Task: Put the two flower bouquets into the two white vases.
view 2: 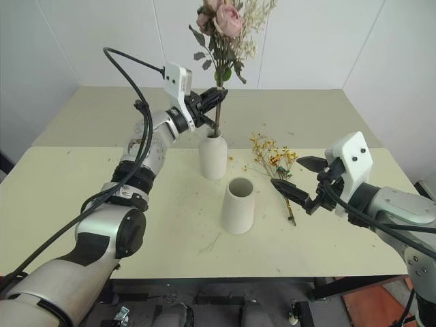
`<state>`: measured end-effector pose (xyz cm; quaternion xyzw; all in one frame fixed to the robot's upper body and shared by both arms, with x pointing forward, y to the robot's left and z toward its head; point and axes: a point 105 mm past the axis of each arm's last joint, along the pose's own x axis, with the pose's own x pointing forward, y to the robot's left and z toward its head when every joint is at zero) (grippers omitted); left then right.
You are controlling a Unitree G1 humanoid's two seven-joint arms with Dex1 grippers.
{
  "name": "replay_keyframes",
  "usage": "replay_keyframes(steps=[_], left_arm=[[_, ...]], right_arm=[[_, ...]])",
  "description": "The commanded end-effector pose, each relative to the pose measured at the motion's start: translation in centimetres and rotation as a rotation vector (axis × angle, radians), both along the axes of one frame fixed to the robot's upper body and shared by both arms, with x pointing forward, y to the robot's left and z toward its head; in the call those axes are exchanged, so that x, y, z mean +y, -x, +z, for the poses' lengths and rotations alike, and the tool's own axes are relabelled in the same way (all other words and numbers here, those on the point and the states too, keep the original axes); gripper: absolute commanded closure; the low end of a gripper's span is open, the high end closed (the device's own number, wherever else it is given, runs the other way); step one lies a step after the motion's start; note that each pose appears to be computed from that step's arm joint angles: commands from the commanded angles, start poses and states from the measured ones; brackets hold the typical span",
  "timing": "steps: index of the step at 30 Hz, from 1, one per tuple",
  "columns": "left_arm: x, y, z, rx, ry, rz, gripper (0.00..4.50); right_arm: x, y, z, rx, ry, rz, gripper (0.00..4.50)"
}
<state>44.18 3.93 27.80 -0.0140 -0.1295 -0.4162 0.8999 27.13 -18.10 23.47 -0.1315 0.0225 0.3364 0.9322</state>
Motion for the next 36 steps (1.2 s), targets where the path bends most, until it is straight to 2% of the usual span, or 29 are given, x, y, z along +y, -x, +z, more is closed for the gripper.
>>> replay_keyframes(steps=[1, 7, 11, 16, 22, 25, 30, 36], left_arm=[[0.8, 0.8, 1.2, -0.038, -0.028, -0.015, 3.13], [2.9, 2.4, 0.6, -0.025, -0.072, 0.000, 1.16], [6.1, 5.5, 0.5, -0.031, -0.148, 0.003, 0.03], [10.0, 11.5, -0.7, -0.037, -0.313, -0.079, 0.03], [13.0, 16.6, -0.6, -0.006, -0.411, -0.183, 0.03], [13.8, 18.1, -0.4, 0.005, -0.436, -0.220, 0.03], [15.0, 20.5, -0.1, 0.032, -0.468, -0.259, 0.03], [14.8, 21.1, -0.5, 0.044, -0.489, -0.261, 0.03]], right_arm=[[-0.1, 0.4, 1.3, -0.059, 0.017, 0.002, 0.00], [-0.2, 0.0, 1.0, -0.052, 0.040, 0.004, 0.00], [-0.4, -0.2, 0.8, -0.037, 0.056, -0.001, 0.00], [-1.0, -1.3, -1.1, 0.073, 0.103, -0.053, 0.00], [-1.7, -4.6, -3.1, 0.242, 0.148, -0.195, 0.00], [-1.6, -5.9, -3.6, 0.312, 0.159, -0.233, 0.00], [-0.8, -7.7, -5.8, 0.432, 0.317, -0.285, 0.00], [-0.6, -9.9, -8.0, 0.518, 0.360, -0.346, 0.00]])
